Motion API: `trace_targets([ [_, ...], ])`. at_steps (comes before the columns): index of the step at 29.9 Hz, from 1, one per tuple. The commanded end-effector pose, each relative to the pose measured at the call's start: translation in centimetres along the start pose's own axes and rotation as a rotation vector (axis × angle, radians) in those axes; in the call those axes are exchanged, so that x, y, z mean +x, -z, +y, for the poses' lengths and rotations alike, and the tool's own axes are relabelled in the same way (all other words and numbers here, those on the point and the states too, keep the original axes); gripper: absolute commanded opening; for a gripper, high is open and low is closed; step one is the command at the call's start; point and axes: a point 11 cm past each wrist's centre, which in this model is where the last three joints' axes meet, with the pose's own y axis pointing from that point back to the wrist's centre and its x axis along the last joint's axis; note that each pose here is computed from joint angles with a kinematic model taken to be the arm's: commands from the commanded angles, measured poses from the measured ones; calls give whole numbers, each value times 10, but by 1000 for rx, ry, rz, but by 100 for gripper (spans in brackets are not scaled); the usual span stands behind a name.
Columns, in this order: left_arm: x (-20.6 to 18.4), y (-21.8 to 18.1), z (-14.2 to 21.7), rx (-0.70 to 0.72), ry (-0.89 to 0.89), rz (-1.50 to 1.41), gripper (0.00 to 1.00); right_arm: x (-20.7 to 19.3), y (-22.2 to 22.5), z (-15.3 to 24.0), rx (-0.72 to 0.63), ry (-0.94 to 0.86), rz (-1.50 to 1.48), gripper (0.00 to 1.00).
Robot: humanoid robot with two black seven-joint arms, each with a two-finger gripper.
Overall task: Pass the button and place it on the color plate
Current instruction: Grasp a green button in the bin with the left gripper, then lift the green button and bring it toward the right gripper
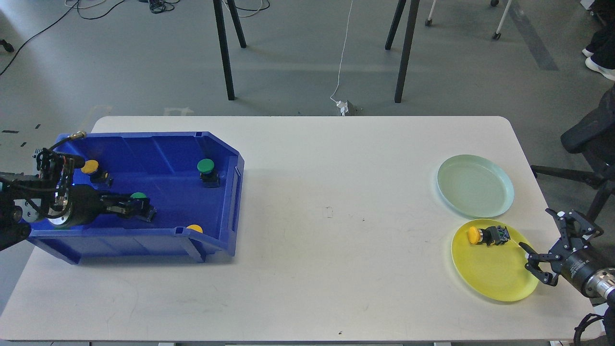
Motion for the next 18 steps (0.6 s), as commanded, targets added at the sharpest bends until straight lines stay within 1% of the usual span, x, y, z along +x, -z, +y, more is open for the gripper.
trace_targets([
  [1,32,-26,9,-95,-104,56,3,-2,10,-1,27,6,-4,96],
  [2,45,-31,23,-129,-151,102,4,-2,21,-1,53,10,-2,96],
  [4,65,-55,46,-237,-206,186,4,-11,51,-3,119,39,6,96],
  [6,92,-102,59,-423,-272,286,4,-34,91,-11,201,109,28,96],
  [9,112,-152,64,-652,-333,482,4,-84,146,-28,294,238,86,96],
  [12,134,-210,54,-871,-343,604,4,-133,183,-40,354,352,163,96],
  [14,143,-240,46,-974,-340,681,5,-168,192,-47,370,433,241,96],
  [16,147,-262,33,-1035,-335,746,5,-219,172,-62,343,553,314,96],
  [17,149,-264,24,-1036,-344,769,6,-243,157,-70,322,607,353,96],
  [18,149,-265,17,-1032,-346,784,6,-259,145,-75,305,641,383,96],
])
